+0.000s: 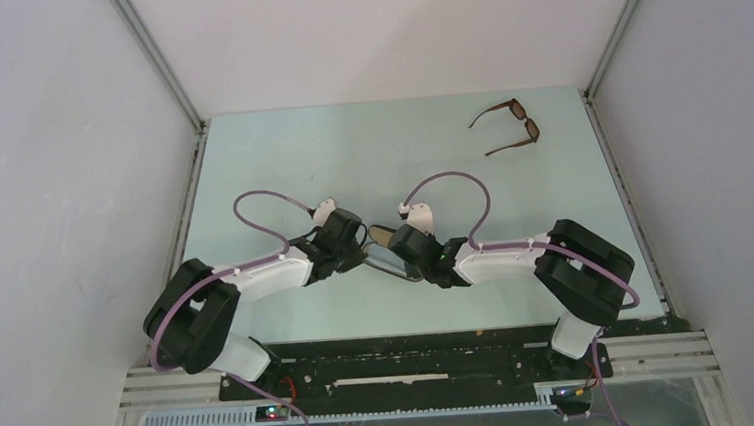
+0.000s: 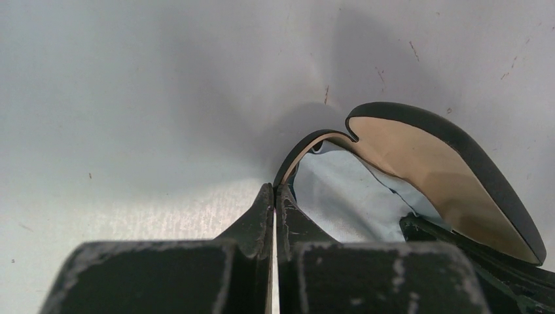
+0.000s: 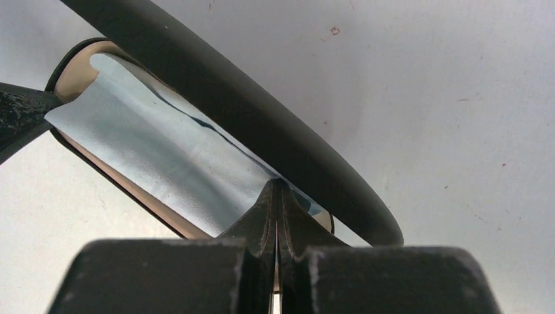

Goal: Organize the sunglasses
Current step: Adjust the glasses cleaning cloth in the sunglasses case, then fold the sunglasses at the center of the board.

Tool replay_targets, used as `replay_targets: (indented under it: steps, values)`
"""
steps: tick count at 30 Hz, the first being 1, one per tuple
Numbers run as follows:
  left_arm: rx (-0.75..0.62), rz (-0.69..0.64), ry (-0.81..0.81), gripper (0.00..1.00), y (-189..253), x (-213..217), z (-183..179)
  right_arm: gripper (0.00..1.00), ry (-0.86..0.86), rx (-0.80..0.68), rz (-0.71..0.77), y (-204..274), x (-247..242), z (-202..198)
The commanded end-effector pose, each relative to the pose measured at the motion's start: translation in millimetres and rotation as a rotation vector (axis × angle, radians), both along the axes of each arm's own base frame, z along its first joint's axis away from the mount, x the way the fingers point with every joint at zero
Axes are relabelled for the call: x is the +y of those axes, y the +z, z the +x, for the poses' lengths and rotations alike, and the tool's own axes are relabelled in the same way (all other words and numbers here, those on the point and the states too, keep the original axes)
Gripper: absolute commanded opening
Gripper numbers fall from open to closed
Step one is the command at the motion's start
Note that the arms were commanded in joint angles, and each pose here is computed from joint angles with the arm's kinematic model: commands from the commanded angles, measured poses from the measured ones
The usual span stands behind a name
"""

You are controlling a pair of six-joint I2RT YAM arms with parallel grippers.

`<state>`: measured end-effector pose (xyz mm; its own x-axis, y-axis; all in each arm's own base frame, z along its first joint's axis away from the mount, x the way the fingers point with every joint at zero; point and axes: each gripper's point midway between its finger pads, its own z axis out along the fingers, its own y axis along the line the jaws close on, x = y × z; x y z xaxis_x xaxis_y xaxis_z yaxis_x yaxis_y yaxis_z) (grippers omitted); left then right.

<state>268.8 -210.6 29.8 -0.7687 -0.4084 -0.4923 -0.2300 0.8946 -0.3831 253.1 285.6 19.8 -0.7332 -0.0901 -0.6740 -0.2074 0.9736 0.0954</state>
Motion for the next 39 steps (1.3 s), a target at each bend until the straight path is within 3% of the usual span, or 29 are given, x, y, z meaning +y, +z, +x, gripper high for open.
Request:
replay_targets:
  steps: [1,10,13,21,35,39]
  values:
    - [-0.004,0.002,0.025,0.0,-2.7,2.9,-1.9,0.0,-0.002,-0.073,-0.019,21.4,0.2,2.8]
    - [-0.011,-0.003,0.034,0.0,-0.6,3.6,-1.5,0.09,0.022,-0.199,0.15,110.8,1.9,-2.8]
    - [-0.008,-0.002,0.03,0.0,-0.4,3.8,-2.3,0.14,-0.019,-0.246,0.134,128.8,-16.9,2.1]
    - [-0.01,-0.012,0.051,0.22,2.9,5.4,-3.0,0.22,-0.237,-0.2,0.158,113.1,-102.3,24.4]
    - [-0.16,-0.086,0.042,0.51,59.6,11.0,-1.1,0.55,-0.539,-0.156,0.185,116.7,-206.7,47.8]
    - [-0.207,-0.092,0.054,0.52,78.5,17.7,-0.9,0.57,-0.655,-0.132,0.246,118.2,-232.8,67.8]
